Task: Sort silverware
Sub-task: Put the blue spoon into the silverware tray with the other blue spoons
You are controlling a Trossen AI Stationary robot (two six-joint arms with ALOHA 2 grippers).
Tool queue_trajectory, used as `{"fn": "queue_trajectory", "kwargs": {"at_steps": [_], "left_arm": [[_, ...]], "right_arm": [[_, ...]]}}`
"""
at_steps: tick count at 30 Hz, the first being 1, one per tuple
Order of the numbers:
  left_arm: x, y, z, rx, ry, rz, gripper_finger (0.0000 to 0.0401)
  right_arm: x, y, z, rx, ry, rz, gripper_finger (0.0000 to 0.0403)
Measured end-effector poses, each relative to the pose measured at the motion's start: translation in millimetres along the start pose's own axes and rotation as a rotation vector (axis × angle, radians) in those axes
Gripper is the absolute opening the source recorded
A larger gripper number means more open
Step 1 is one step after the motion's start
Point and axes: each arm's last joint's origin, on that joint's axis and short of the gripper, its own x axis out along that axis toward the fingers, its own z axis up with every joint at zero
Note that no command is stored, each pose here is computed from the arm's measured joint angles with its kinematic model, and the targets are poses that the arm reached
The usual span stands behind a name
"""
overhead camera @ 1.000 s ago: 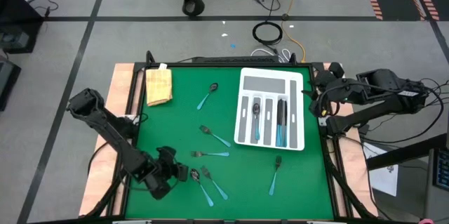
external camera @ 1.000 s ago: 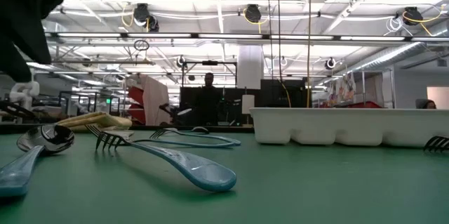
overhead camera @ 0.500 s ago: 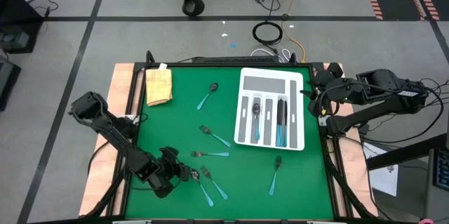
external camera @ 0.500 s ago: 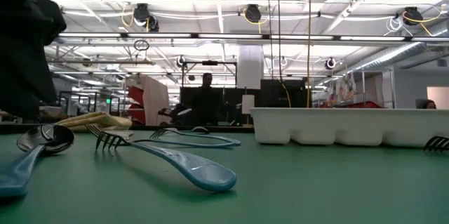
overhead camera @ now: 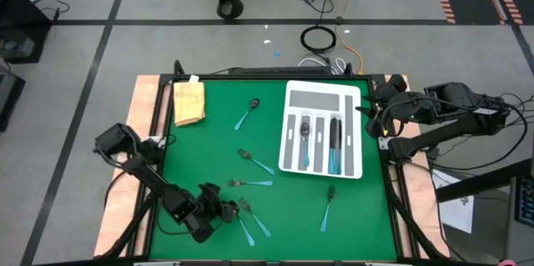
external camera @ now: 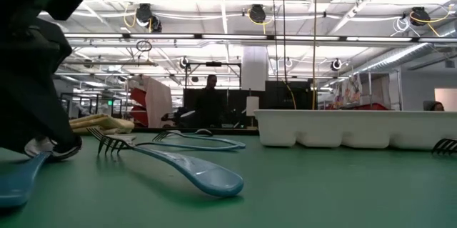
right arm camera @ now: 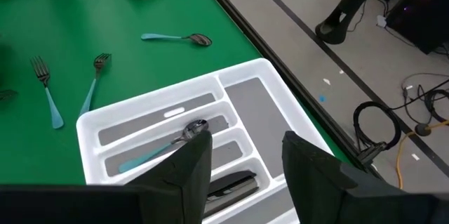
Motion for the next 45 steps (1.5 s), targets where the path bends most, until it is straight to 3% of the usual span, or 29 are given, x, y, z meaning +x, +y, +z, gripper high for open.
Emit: {"fn": "queue_trajectory", "kwargs": {"at_steps": [5,12,17,22,30,37,45], "left_arm": [[3,-2,-3,0.029,0.017,-0.012,0.0013],[-11,-10,11,-0.076,0.009,-0.013,0.0005],[-36,-28,38,-0.131,-0.031,-0.073,0.0003],[-58,-54,92,-0.076,-0.122,-0.103,0.0002],[-51,-103,217,0.215,-0.309,-0.180,0.0001],[-12,-111,304,0.346,-0.361,-0.252,0.0001],[54,-134,355,0.537,-0.287,-0.293,0.0000]], "right_arm": [[0,0,0,0.000,0.000,0.000,0.0160],[0,0,0,-0.005,-0.001,-0.005,0.0160],[0,0,0,-0.026,-0.002,-0.006,0.0160],[0,0,0,-0.032,-0.001,-0.006,0.0160],[0,0,-1,-0.051,0.004,-0.008,0.0160],[0,0,-1,-0.064,0.002,-0.010,0.0160],[0,-1,-1,-0.077,0.002,-0.010,0.0160]]}}
